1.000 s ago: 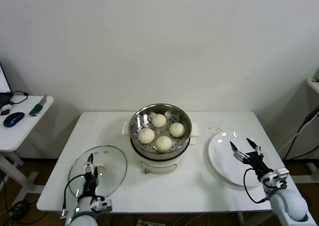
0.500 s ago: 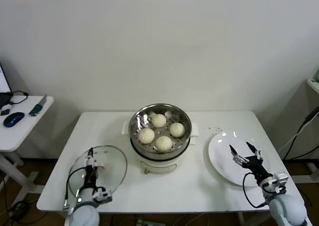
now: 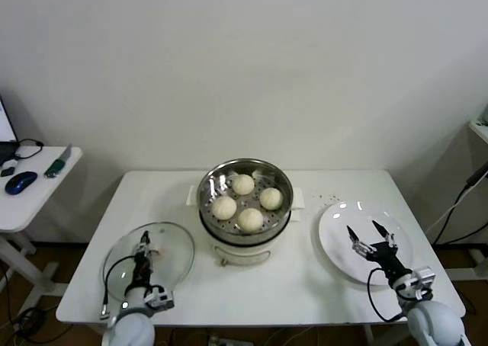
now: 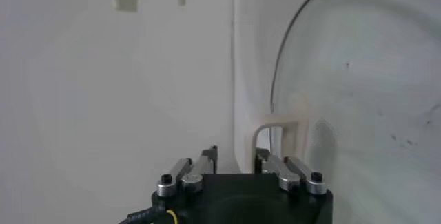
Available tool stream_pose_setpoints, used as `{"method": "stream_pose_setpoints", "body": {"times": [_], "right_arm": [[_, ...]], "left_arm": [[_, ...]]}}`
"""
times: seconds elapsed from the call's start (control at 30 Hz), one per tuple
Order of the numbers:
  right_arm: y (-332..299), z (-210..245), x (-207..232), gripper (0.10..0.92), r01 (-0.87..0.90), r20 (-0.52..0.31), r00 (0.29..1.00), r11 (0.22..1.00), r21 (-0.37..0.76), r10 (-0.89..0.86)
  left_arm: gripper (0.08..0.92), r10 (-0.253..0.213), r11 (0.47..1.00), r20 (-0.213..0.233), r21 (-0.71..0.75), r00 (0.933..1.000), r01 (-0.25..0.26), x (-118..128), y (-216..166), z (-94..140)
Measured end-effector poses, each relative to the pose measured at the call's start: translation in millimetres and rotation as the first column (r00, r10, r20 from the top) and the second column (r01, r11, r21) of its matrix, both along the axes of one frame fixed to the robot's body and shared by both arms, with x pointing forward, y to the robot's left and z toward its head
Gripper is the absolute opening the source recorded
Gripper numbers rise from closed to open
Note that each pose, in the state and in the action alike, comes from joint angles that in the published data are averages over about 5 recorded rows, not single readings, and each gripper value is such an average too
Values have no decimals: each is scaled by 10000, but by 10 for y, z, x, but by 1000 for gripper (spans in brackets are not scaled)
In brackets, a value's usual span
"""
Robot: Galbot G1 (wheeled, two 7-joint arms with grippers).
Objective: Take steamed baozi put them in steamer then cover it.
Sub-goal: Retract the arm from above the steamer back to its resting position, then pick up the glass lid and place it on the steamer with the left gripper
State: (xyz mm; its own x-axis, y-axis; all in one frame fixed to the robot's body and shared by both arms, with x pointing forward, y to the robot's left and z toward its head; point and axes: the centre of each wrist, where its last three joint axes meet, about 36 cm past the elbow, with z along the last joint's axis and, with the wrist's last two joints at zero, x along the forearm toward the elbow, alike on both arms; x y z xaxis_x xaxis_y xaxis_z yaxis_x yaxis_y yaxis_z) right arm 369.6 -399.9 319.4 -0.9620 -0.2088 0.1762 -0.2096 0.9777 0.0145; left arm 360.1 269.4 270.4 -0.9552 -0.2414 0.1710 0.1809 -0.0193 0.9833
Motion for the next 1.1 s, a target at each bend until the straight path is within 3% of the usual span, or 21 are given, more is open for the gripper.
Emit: {"method": "stream_pose_setpoints", "body": {"times": [0.23,0.57,0.8,1.1], "right_arm": [[1,-22,5,823,-36,4,10000,9999,-108,36],[-47,-1,74,823,-73,31,10000,9993,-354,74],[-84,23,162,823,-158,7,9999,9977,-665,159],[-94,45,305,823,-286,-31,9996,9947,-985,284]], "left_arm": [[173,36,9999,234,160,9997,-40,-7,30,102],[150,390,9975,954,547,9947,-444,-85,86,491],[150,614,9945,1852,719,9808,-758,-79,65,991],[150,87,9957,2746,867,9615,-338,5,-79,1615]]}}
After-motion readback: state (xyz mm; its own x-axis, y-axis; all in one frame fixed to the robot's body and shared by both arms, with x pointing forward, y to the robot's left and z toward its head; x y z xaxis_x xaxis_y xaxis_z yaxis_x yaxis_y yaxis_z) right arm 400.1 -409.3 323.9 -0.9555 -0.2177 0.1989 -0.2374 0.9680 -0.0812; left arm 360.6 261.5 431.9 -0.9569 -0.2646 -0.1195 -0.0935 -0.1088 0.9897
